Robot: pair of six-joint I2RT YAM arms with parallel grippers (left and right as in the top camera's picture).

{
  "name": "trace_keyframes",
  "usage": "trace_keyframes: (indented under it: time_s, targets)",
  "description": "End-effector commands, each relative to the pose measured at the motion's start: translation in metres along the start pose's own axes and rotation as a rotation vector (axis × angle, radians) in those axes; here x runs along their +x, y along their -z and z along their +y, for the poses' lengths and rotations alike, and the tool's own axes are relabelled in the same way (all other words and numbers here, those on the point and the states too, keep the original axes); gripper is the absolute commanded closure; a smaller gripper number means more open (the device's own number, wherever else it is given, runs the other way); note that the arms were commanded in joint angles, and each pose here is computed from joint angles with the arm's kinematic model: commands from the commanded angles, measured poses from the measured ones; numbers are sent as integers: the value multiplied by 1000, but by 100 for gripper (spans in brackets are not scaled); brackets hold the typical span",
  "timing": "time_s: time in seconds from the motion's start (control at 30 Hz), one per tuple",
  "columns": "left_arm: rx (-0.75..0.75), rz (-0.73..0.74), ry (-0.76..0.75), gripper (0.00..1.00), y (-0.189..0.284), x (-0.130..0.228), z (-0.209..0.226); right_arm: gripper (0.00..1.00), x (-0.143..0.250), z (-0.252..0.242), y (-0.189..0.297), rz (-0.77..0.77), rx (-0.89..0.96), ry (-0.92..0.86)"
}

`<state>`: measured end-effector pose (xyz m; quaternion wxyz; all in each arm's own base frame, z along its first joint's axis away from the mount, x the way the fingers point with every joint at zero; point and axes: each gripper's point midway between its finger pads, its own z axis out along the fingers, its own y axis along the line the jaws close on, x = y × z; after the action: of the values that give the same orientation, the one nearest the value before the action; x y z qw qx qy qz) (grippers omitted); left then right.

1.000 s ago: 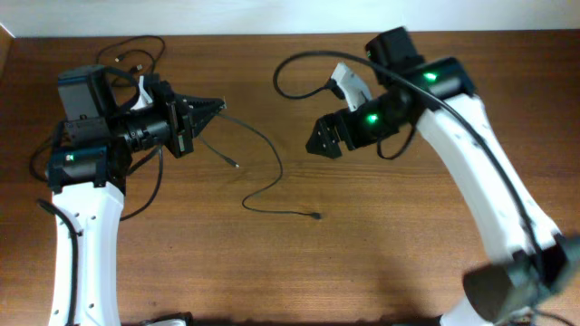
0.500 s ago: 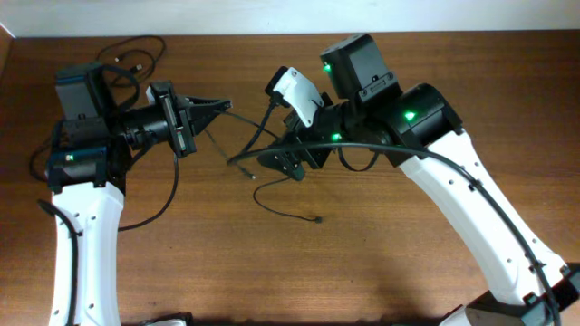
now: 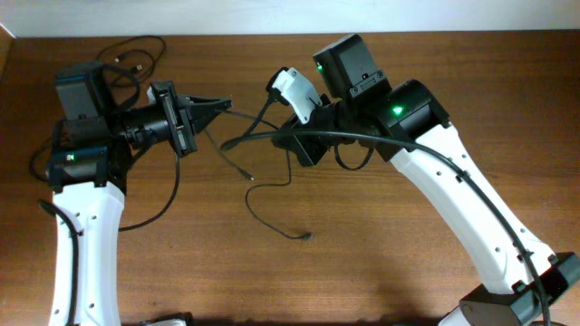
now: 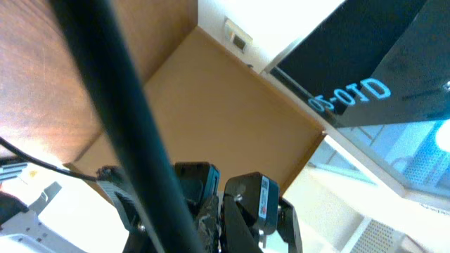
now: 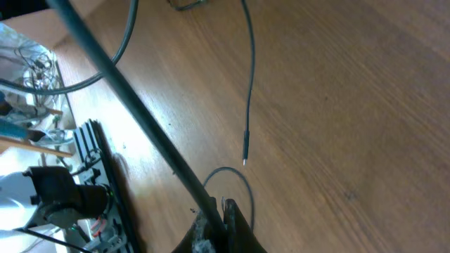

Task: Untangle cables

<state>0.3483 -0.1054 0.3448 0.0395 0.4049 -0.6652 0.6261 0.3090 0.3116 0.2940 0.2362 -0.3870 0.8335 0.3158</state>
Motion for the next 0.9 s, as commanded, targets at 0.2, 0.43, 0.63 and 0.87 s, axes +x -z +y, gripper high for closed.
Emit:
trace_keyframes:
  time_s: [0.2, 0.43, 0.63, 0.87]
  targets:
    - [-128, -299, -772, 1, 12, -45, 1, 96, -75, 2, 107, -373, 225, -498]
    - [-67, -17, -1073, 1, 4, 1, 14, 96, -76, 9, 112, -390, 169, -690]
    - [5, 47, -918, 1, 3, 16, 3, 96, -37, 7, 102, -197, 252, -426]
    - [191, 143, -1286, 27, 2, 62, -42, 96, -4, 5, 93, -25, 277, -194]
